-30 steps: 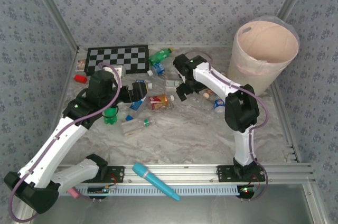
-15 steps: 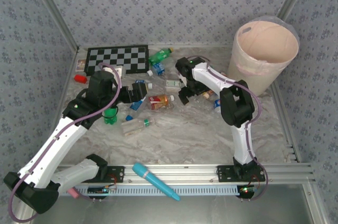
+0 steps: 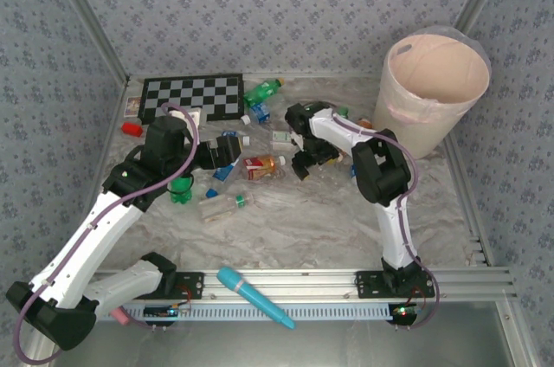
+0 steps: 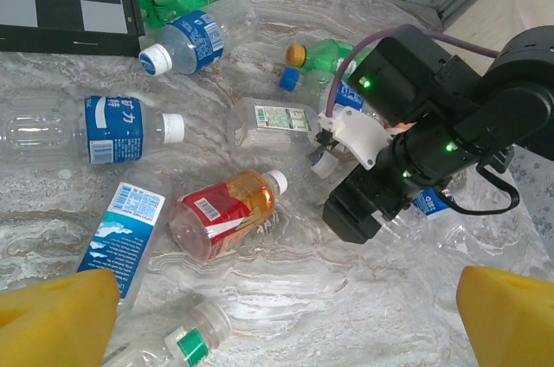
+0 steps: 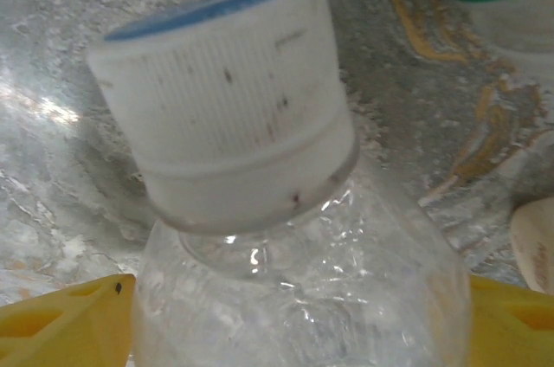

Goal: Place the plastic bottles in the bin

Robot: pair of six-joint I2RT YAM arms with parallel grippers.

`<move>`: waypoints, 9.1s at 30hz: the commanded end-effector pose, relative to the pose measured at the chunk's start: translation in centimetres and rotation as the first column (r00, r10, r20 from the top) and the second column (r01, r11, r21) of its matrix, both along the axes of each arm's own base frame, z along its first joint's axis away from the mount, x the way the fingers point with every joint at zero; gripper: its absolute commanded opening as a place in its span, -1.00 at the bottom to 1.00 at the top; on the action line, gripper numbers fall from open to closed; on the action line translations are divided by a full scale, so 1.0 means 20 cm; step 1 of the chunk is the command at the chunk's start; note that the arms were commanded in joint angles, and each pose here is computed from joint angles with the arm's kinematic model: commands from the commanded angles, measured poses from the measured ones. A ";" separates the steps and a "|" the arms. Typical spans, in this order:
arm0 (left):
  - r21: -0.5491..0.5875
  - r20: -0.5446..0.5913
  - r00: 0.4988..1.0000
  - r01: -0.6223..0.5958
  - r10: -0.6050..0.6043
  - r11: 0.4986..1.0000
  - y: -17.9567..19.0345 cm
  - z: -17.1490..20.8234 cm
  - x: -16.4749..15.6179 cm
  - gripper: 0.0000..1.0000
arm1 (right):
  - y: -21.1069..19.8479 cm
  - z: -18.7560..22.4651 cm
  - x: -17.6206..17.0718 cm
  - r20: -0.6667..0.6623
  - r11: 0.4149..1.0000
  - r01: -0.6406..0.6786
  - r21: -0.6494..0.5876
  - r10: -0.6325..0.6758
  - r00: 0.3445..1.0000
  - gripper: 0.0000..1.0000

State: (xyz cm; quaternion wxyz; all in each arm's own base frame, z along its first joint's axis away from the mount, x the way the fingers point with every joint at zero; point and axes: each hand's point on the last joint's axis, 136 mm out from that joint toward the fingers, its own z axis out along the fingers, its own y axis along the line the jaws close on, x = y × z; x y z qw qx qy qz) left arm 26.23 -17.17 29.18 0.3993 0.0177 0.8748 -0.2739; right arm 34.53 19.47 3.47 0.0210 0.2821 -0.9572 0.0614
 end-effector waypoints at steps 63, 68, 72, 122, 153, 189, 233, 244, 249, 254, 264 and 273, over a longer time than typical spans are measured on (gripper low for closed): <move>-0.113 0.182 0.961 0.232 -0.210 0.966 -0.19 0.31 -0.04 0.99 | -1.49 2.00 0.46 0.056 0.052 0.140 0.989 -0.998 -0.027 0.17; -0.112 0.189 0.961 0.225 -0.202 0.968 -0.18 0.33 -0.05 0.99 | -1.63 1.93 0.44 0.060 0.035 0.195 0.980 -0.990 -0.124 0.18; -0.113 0.194 0.962 0.219 -0.195 0.969 -0.18 0.34 -0.05 1.00 | -1.69 1.87 0.43 0.071 0.032 0.230 0.973 -0.984 -0.166 0.19; -0.071 0.121 0.990 0.080 -0.071 0.994 -0.10 0.22 0.03 0.99 | -0.79 1.77 0.37 0.703 0.753 0.310 0.581 -0.656 0.274 0.99; -0.050 0.123 0.991 0.056 -0.050 0.997 -0.03 0.19 -0.04 1.00 | -0.34 0.49 0.14 0.259 0.474 0.746 0.468 -0.880 0.397 0.11; -0.019 0.131 0.991 0.025 -0.023 0.999 0.01 0.19 -0.03 0.99 | -0.42 -0.04 0.24 0.160 0.404 0.868 0.290 -0.914 0.372 -0.04; 0.033 0.242 0.935 -0.275 0.259 0.961 0.32 0.27 0.01 0.99 | -0.35 1.30 0.28 0.483 0.620 0.497 0.608 -0.785 0.388 -0.35; 0.042 0.271 0.944 -0.207 0.189 0.977 0.25 0.32 0.02 1.00 | -0.68 1.79 0.33 0.337 0.383 0.381 0.842 -0.923 0.184 -0.35; 0.036 0.277 0.950 -0.162 0.146 0.986 0.20 0.35 0.03 0.99 | -0.92 1.87 0.39 0.172 0.178 0.349 0.920 -0.984 0.049 -0.35; 0.040 0.297 0.949 -0.119 0.102 0.992 0.16 0.39 0.04 0.99 | -1.09 1.87 0.47 0.087 0.069 0.332 0.941 -0.996 -0.037 -0.35; 0.077 0.315 0.947 -0.087 0.059 0.993 0.14 0.44 0.06 1.00 | -1.23 1.73 0.68 -0.073 -0.106 0.343 0.933 -0.992 -0.108 -0.34; 0.078 0.309 0.949 -0.097 0.068 0.992 0.15 0.45 0.05 0.99 | -1.25 1.71 0.77 -0.084 -0.114 0.344 0.932 -0.992 -0.099 0.11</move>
